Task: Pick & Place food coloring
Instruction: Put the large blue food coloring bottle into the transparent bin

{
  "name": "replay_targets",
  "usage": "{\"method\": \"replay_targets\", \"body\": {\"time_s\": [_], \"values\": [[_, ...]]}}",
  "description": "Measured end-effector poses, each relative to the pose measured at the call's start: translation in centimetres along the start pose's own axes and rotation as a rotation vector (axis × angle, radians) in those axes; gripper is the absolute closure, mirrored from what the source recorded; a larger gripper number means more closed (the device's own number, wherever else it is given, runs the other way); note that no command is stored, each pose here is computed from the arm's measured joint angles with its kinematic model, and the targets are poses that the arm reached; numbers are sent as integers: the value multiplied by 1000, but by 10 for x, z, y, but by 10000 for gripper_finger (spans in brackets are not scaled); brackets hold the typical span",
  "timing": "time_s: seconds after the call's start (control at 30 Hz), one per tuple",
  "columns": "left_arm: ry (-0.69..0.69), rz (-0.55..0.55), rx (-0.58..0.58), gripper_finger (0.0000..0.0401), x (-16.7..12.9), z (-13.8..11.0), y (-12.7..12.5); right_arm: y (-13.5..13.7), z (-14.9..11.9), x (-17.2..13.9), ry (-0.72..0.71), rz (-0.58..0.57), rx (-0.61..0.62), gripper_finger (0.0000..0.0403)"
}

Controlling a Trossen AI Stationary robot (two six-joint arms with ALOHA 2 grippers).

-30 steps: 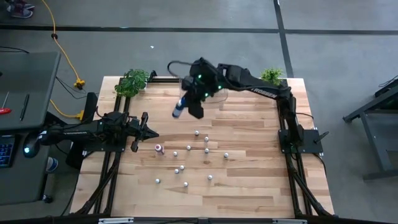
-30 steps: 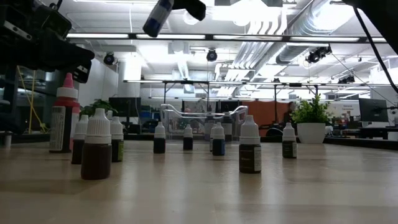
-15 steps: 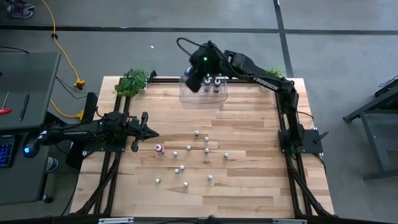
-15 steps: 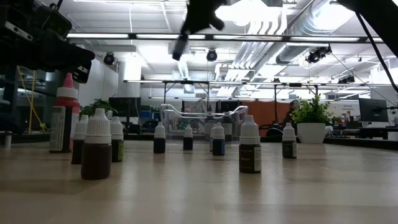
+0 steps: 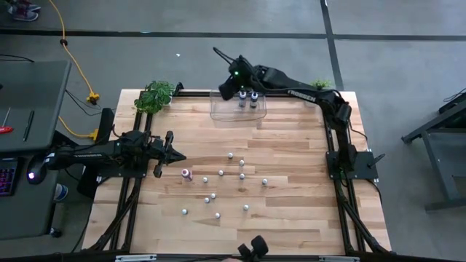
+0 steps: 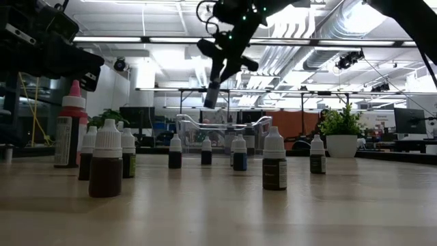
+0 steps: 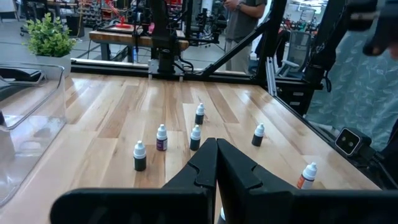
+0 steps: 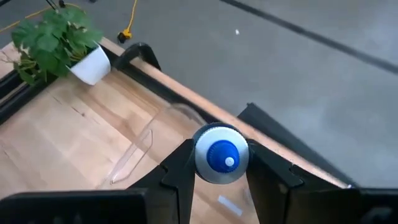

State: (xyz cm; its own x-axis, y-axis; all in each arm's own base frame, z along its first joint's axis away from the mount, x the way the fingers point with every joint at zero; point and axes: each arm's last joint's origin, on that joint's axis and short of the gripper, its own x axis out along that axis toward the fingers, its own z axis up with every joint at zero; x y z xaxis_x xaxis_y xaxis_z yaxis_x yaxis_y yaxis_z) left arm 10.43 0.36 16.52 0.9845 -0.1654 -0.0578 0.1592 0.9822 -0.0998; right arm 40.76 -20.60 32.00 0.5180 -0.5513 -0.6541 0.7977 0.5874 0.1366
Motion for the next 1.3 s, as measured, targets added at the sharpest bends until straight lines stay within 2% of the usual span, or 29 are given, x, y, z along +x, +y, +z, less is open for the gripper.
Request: {"method": "replay_targets", "body": {"time_s": [0.23, 0.57, 0.87, 1.3], "values": [[0, 1, 0, 399, 0, 0, 0, 8, -18, 20, 43, -5, 50, 287], [0, 2, 0, 399, 0, 0, 0, 29, -24, 60, 77, 10, 99, 287], [0, 2, 0, 399, 0, 0, 0, 30, -40, 93, 131, -31, 101, 287], [1, 2, 0, 399, 0, 0, 0, 25, -46, 103, 135, -93, 65, 286]]}}
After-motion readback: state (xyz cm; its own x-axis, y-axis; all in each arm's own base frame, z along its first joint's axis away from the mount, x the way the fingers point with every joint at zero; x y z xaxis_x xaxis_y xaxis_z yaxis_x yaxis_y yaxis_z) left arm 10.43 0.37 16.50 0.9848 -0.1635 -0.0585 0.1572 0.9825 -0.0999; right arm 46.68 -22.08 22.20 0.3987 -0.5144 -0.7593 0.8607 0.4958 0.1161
